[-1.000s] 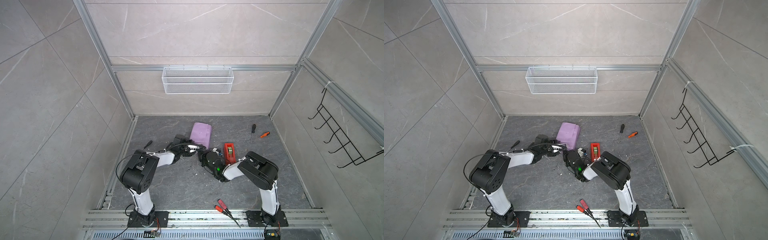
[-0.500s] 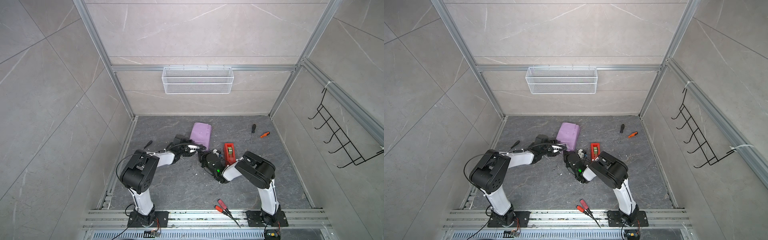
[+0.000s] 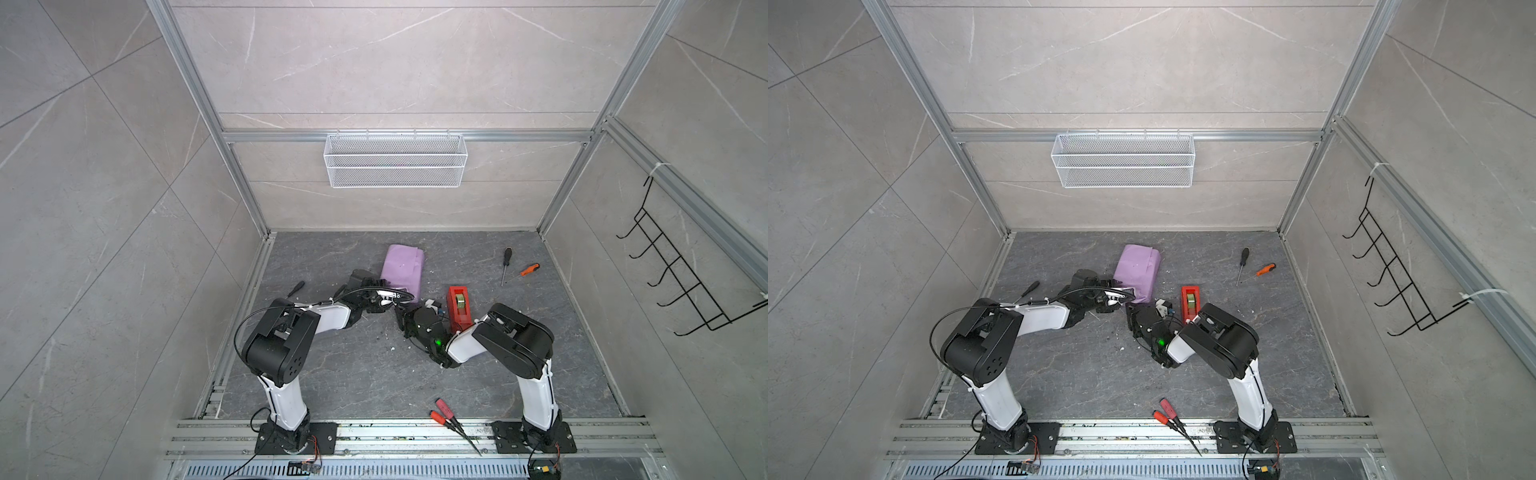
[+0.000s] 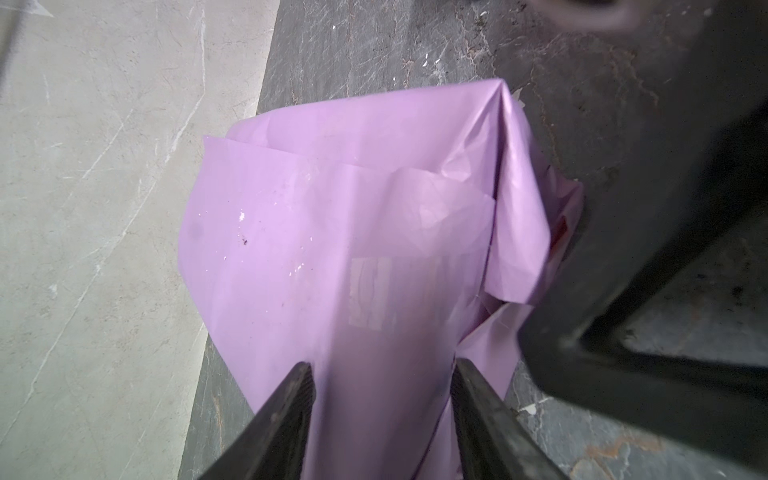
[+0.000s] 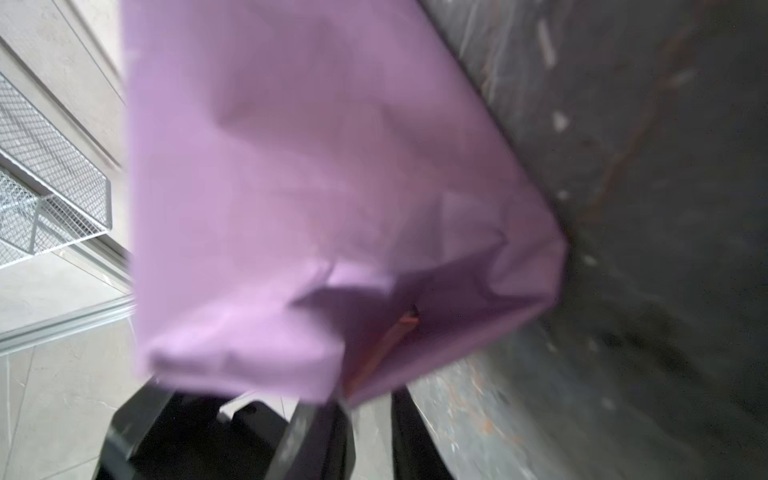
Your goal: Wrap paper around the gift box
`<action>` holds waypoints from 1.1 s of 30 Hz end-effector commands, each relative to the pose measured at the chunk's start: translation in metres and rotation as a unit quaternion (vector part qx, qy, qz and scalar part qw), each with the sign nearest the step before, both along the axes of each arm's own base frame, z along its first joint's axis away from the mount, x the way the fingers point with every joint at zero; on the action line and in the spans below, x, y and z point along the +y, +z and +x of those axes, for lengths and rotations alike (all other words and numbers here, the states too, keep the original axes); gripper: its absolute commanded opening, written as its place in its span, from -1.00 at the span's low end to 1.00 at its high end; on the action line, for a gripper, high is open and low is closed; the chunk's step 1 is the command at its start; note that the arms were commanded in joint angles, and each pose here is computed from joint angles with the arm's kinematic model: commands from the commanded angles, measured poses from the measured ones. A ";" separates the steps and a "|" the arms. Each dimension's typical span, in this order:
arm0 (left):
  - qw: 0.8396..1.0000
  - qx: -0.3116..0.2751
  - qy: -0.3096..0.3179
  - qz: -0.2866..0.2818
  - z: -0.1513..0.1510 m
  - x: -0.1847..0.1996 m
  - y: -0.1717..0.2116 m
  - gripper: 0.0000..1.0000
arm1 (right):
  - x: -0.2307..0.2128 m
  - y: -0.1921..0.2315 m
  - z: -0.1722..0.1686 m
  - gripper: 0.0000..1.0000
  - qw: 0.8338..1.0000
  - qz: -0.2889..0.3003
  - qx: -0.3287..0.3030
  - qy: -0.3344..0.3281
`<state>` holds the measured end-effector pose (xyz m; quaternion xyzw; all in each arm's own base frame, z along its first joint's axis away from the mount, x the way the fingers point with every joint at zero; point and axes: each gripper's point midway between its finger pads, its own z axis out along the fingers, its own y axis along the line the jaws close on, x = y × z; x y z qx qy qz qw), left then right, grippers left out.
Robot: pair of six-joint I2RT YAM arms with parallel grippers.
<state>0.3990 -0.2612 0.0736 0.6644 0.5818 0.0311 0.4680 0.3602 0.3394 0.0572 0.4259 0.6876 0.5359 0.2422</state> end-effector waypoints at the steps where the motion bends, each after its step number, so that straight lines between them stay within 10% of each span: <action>1: 0.993 0.110 -0.005 0.038 -0.036 0.008 -0.057 0.11 | -0.013 0.005 -0.013 -0.74 1.000 -0.019 -0.003 0.008; 5: 0.993 0.110 -0.006 0.038 -0.037 0.008 -0.057 0.11 | -0.020 0.010 -0.020 -1.00 1.000 -0.021 -0.009 0.008; 33: 0.993 0.112 -0.006 0.037 -0.038 0.008 -0.056 0.11 | -0.013 0.007 0.045 -1.00 1.000 -0.018 -0.012 -0.003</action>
